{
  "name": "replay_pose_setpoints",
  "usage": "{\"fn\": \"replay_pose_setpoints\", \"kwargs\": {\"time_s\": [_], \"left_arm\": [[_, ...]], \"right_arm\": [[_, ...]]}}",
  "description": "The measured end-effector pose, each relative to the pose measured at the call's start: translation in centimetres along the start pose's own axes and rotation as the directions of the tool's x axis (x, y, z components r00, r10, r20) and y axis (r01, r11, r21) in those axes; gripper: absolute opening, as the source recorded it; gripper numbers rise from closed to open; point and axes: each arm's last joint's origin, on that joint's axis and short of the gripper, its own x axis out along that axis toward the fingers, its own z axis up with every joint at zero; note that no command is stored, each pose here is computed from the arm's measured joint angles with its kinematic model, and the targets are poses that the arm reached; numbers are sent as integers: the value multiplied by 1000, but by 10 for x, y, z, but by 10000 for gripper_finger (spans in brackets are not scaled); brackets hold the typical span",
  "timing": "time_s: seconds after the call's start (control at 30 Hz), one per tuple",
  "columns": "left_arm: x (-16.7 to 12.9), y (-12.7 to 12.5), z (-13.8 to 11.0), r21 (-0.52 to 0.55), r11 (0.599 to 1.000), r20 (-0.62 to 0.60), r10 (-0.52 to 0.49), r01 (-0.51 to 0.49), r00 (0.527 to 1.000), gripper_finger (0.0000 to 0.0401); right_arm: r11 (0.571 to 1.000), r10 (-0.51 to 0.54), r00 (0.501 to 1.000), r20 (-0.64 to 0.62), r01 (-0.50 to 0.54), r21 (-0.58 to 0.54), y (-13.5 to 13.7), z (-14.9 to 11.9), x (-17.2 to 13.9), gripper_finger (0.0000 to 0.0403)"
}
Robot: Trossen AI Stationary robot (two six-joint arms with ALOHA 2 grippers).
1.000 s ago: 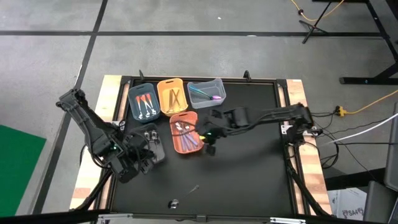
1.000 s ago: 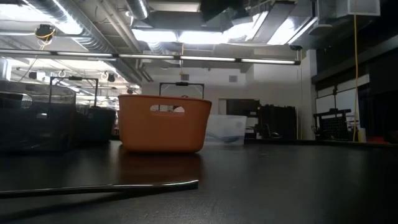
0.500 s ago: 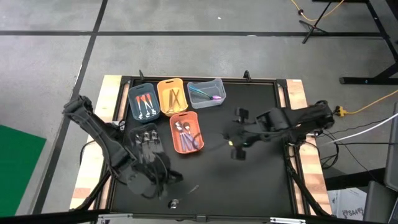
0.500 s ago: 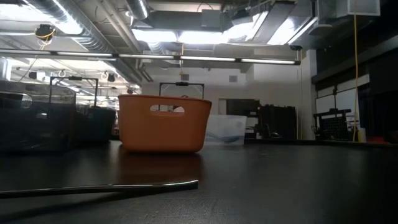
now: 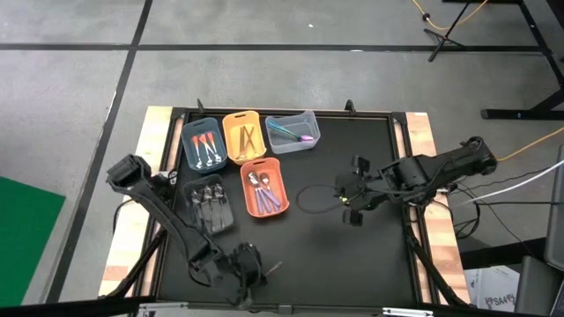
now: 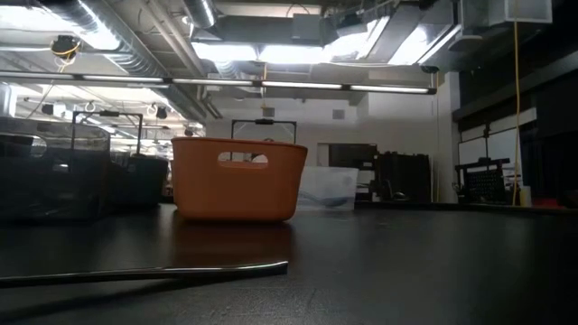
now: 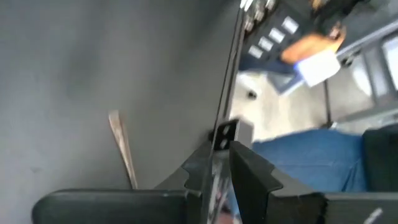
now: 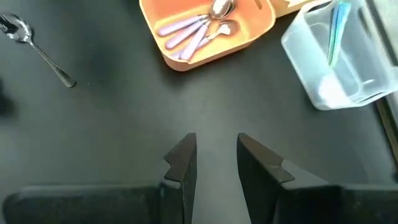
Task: Sort silverware by color (type)
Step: Put the black spoon into the black bin
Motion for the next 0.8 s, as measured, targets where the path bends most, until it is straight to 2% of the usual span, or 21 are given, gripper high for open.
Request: {"fn": "replay_pose_setpoints", "kwargs": {"time_s": [0.17, 0.47, 0.67, 0.8], "left_arm": [[23, 8, -17, 20, 999, -85, 33, -32, 996, 50], [43, 17, -32, 99, 992, -122, 90, -78, 988, 50], [48, 20, -35, 96, 991, -125, 108, -97, 986, 51], [51, 22, -37, 87, 990, -128, 125, -114, 984, 72]], "right_arm": [[996, 89, 996, -7, -89, 18, 1, -19, 19, 101], [984, 176, 984, -15, -176, 25, 9, -35, 51, 101], [982, 185, 982, -25, -184, 38, 10, -41, 60, 101], [982, 186, 982, -23, -185, 38, 10, -41, 60, 101]]}}
